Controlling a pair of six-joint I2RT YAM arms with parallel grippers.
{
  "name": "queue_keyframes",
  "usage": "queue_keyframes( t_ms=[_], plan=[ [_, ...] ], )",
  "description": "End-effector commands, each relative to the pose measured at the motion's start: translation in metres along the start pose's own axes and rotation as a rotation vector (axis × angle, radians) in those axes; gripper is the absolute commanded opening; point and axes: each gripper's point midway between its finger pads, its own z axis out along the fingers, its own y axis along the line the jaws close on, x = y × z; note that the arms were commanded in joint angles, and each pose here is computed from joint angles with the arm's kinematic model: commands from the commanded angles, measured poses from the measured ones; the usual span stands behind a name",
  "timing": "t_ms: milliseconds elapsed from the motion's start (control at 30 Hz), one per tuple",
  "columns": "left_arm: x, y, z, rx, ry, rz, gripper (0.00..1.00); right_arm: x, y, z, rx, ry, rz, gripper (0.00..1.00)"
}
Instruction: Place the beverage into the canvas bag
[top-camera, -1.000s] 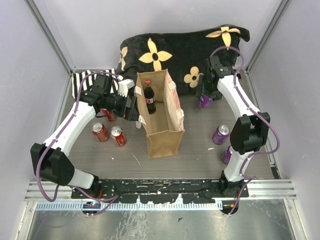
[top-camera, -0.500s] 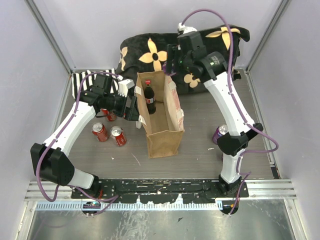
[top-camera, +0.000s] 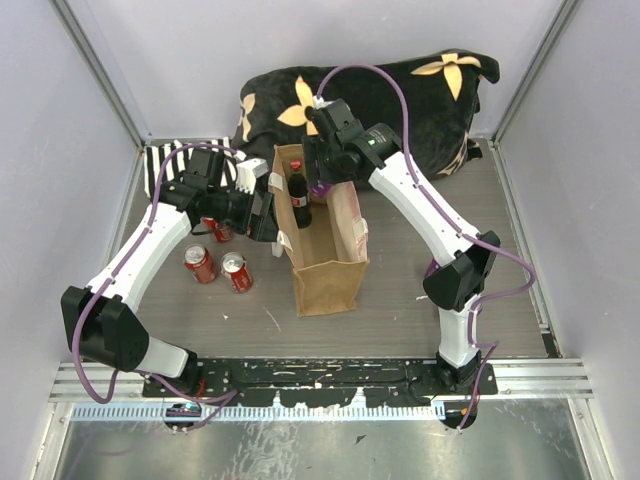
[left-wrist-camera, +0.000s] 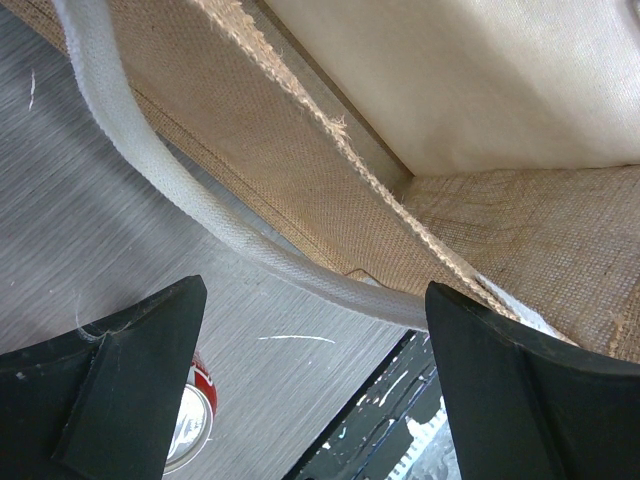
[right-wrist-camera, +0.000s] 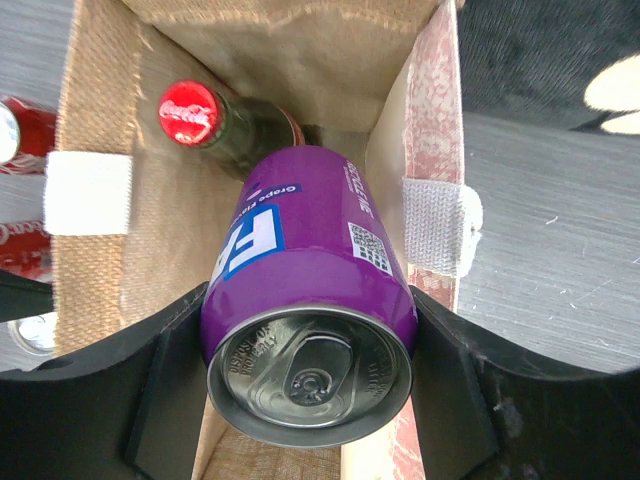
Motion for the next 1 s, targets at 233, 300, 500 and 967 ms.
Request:
queue_keyframes(
  t_ms=[233, 300, 500, 967],
  plan=[
    [-0.008, -0.002, -0.005, 0.006, -0.03, 0.031, 0.98, -0.013, 0.013, 0.031, -0.039, -0.104, 0.045, 0.01],
    [-0.008, -0.001, -0.006, 0.004, -0.032, 0.033, 0.98, -0.008, 0.012, 0.039, -0.028, -0.092, 0.04, 0.01],
    [-0.008, 0.001, -0.006, 0.004, -0.031, 0.033, 0.98, 0.01, 0.0, 0.062, 0.042, -0.06, 0.023, 0.01],
    [-0.007, 0.003, -0.008, 0.005, -0.035, 0.032, 0.98, 0.035, -0.009, 0.097, 0.111, -0.005, 0.008, 0.01]
  ],
)
